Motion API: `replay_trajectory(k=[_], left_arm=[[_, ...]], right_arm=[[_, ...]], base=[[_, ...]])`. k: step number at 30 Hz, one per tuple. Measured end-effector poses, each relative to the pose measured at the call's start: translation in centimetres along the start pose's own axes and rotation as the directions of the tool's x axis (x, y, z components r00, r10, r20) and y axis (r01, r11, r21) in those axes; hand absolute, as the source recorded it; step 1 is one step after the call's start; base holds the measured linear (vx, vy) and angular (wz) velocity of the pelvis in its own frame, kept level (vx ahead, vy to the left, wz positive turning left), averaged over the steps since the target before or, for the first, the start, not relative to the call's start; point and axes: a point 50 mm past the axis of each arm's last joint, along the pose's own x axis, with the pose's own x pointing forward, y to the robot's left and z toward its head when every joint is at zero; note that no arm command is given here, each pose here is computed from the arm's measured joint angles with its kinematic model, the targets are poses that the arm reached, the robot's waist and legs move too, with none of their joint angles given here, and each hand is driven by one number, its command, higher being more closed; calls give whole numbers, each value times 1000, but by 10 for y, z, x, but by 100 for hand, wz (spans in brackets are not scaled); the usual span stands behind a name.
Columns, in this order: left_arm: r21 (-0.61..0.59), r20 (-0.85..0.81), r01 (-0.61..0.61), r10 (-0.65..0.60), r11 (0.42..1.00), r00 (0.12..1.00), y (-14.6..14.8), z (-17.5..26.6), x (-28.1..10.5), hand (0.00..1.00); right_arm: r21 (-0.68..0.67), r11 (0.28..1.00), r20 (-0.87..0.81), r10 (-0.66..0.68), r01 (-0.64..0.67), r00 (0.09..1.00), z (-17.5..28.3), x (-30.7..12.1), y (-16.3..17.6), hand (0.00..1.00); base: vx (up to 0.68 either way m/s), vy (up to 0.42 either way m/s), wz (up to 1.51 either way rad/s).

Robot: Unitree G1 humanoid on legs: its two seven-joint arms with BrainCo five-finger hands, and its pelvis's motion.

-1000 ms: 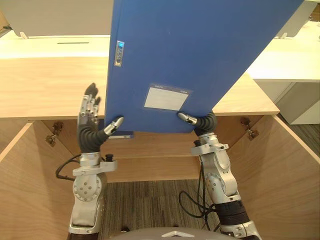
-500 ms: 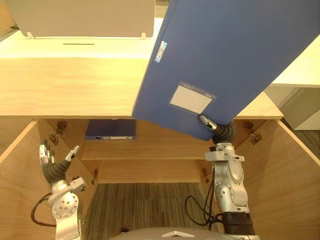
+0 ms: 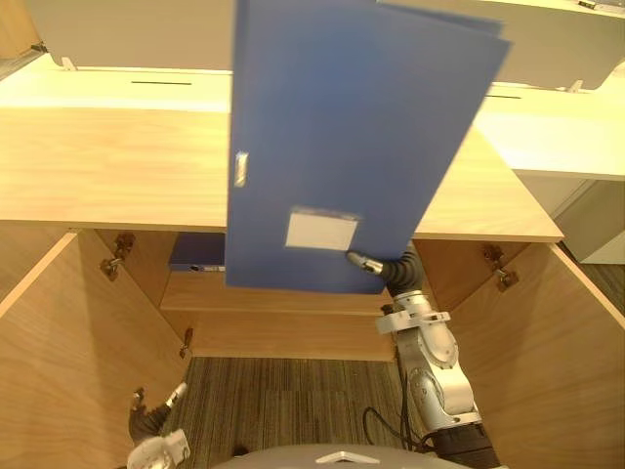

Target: Walk over to the cabinet, pick up the folder, carry it to the office cabinet, place the folder inside the office cabinet, then close the office cabinet door

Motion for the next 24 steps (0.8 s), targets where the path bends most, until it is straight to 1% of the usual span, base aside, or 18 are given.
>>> replay_trajectory(k=[2, 6, 8, 10, 12, 14, 16, 18, 20, 24], left_arm=[[52, -61, 11, -8, 999, 998, 5, -13, 2, 0], [110, -128, 17, -3, 994, 992, 12, -27, 2, 0], [120, -151, 21, -3, 993, 989, 13, -32, 2, 0], [143, -172, 43, -18, 989, 985, 11, -36, 1, 0], [179, -192, 74, -39, 981, 981, 8, -38, 1, 0], [195, -177, 87, -53, 977, 983, 4, -33, 4, 0], [212, -131, 109, -82, 971, 988, -5, -19, 11, 0], [216, -93, 122, -104, 969, 990, -13, -5, 17, 0], [218, -39, 147, -142, 965, 989, -28, 14, 23, 0], [210, 41, 151, -163, 966, 986, -38, 41, 31, 0]], right_arm=[[-10, 1000, -89, 25, -26, 996, -17, -4, 3, 100], [-93, 990, -178, 85, -103, 980, -31, -9, 9, 100], [-135, 980, -199, 120, -148, 973, -33, -10, 13, 100], [-185, 963, -218, 156, -198, 963, -35, -11, 17, 100], [-253, 924, -261, 220, -287, 940, -41, -6, 22, 100], [-311, 886, -280, 261, -345, 924, -43, 1, 25, 100], [-408, 811, -283, 326, -420, 902, -39, 14, 30, 100], [-444, 779, -262, 359, -442, 896, -33, 24, 35, 100], [-495, 750, -241, 367, -439, 899, -26, 40, 34, 100], [-559, 724, -197, 356, -403, 913, -14, 55, 30, 100]], base=[[-39, -24, 0], [-38, -16, 0], [0, 0, 0], [0, 0, 0], [-25, -14, -3], [-28, -5, -2], [-100, 7, -7], [-115, 5, -5], [-189, -4, -11], [-221, 36, -8]])
